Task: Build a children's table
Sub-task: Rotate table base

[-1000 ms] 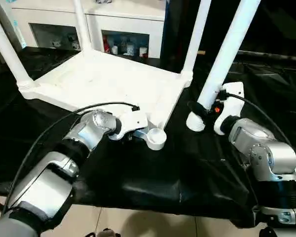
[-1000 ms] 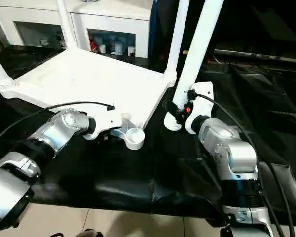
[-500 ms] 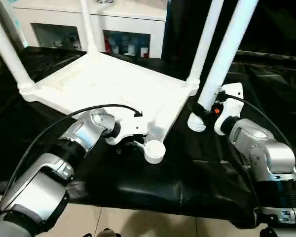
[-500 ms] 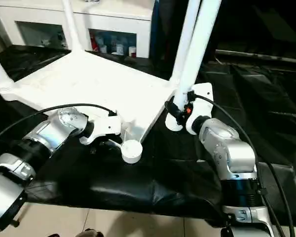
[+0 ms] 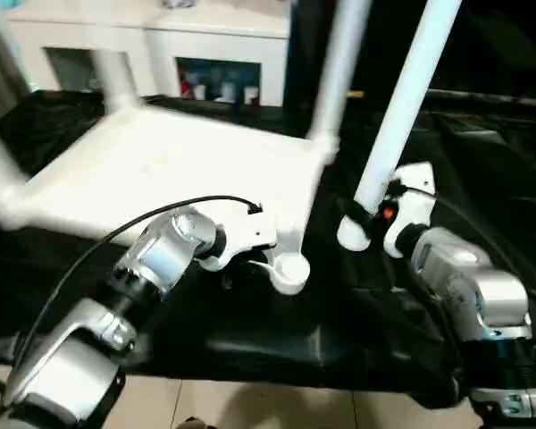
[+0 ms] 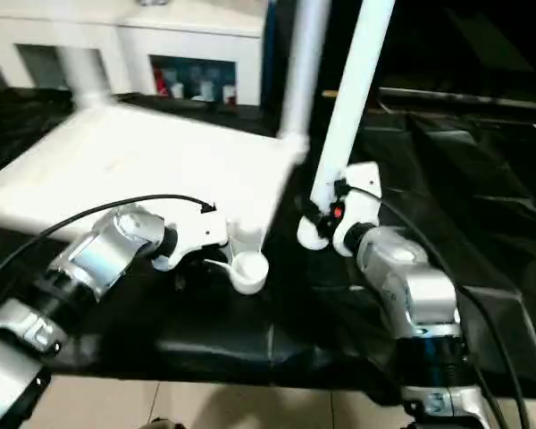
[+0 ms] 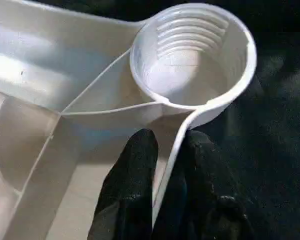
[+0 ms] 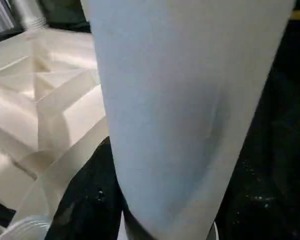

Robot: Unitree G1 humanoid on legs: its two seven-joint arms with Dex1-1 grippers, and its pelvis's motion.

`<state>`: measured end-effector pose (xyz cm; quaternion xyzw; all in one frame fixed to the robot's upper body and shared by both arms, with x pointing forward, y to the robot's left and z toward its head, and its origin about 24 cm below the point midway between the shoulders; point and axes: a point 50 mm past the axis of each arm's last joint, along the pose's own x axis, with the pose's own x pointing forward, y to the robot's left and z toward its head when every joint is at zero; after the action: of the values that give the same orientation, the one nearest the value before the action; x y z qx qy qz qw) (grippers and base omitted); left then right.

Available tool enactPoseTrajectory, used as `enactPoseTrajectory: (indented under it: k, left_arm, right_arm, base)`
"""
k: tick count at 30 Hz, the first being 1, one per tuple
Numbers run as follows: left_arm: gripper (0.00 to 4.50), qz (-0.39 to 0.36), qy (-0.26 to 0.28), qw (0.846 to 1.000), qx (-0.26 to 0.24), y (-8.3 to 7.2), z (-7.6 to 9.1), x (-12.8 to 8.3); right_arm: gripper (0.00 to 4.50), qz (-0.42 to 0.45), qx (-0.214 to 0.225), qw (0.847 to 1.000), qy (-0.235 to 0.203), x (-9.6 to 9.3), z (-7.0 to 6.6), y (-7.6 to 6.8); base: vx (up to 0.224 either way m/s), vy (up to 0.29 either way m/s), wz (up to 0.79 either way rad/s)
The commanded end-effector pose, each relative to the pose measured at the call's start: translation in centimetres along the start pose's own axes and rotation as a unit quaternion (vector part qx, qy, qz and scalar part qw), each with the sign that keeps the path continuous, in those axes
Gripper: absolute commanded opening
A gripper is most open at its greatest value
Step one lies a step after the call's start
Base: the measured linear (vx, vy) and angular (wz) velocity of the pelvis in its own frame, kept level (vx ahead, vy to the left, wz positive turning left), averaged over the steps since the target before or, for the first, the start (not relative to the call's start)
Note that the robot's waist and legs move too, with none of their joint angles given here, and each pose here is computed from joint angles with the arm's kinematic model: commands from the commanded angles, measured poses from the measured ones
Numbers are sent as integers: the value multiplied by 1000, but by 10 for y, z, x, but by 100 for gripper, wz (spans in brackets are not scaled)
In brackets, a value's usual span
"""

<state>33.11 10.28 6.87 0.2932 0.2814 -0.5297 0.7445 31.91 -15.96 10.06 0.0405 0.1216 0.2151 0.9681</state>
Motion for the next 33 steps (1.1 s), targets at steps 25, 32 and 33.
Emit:
enactPoseTrajectory:
  k: [25, 32, 33]
  left_arm:
    - [116, 81, -72, 994, -16, 5, -8, -12]
    - [116, 73, -62, 995, -13, 6, -16, -15]
    - [116, 68, -60, 996, -14, 5, -17, -14]
  right_arm:
    - [191, 31, -33, 999, -11, -7, 0, 3]
    - [191, 40, -33, 999, -15, -7, 0, 6]
    - [191, 40, -33, 999, -15, -7, 0, 6]
  base:
    - [0, 0, 0]
    - [0, 0, 0]
    - [0, 0, 0]
